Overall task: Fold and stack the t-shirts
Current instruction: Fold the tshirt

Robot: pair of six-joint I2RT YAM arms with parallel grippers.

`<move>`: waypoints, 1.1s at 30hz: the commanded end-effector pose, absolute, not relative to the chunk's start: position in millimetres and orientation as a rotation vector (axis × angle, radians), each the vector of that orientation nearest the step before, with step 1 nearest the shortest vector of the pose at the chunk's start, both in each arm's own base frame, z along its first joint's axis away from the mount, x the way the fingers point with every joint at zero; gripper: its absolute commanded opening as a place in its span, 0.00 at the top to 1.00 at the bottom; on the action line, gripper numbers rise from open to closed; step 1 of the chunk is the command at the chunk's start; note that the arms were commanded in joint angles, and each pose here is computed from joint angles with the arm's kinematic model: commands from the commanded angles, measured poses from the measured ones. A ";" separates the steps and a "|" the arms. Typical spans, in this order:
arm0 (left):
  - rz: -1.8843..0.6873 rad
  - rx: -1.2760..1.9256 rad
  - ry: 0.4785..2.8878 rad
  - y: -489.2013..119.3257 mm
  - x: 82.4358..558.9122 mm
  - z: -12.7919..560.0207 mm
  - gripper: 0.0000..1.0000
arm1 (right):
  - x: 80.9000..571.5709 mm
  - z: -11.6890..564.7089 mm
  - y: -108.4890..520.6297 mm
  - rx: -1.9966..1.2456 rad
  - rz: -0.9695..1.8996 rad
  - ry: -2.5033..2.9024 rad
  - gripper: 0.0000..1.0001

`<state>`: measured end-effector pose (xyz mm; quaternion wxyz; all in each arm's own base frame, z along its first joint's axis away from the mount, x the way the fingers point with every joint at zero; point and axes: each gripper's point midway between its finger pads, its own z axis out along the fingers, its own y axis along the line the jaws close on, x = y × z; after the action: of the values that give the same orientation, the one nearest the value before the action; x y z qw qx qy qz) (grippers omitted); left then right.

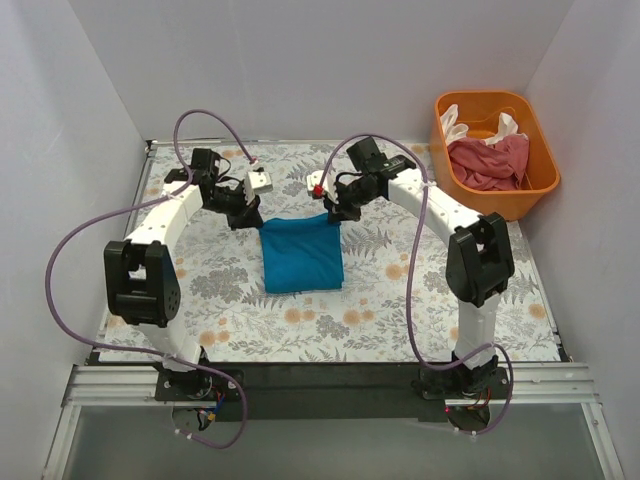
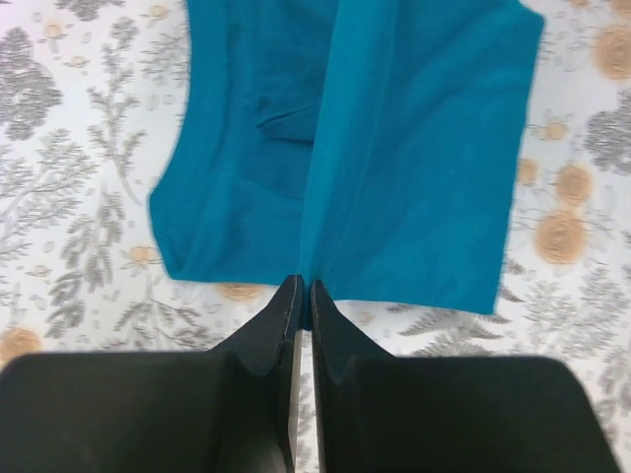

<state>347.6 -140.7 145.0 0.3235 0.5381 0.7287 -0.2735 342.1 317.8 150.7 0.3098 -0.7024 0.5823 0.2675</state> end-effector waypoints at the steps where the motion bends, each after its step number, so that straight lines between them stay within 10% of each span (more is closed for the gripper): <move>1: -0.620 1.409 1.865 -129.5 385.3 153.6 1.00 | 363.5 155.3 318.6 -1.884 0.674 1.485 0.99; 19: -0.537 1.291 1.998 -113.1 464.5 79.0 1.00 | 432.4 79.2 327.1 -1.854 0.616 1.630 0.98; 21: -0.532 1.249 2.004 -113.9 471.5 82.6 0.90 | 437.6 80.4 325.5 -1.817 0.599 1.664 0.76; 28: -0.643 0.832 2.142 -106.4 485.5 117.1 0.58 | 450.1 120.0 317.1 -1.576 0.648 1.781 0.45; 33: -0.762 0.741 2.187 -115.9 454.6 122.6 0.52 | 437.9 131.7 321.0 -1.450 0.797 1.863 0.39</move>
<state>468.3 -104.9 89.2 0.3365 0.3254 0.8451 -0.2581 443.2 307.3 78.5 0.2865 -0.5911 0.7073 0.2614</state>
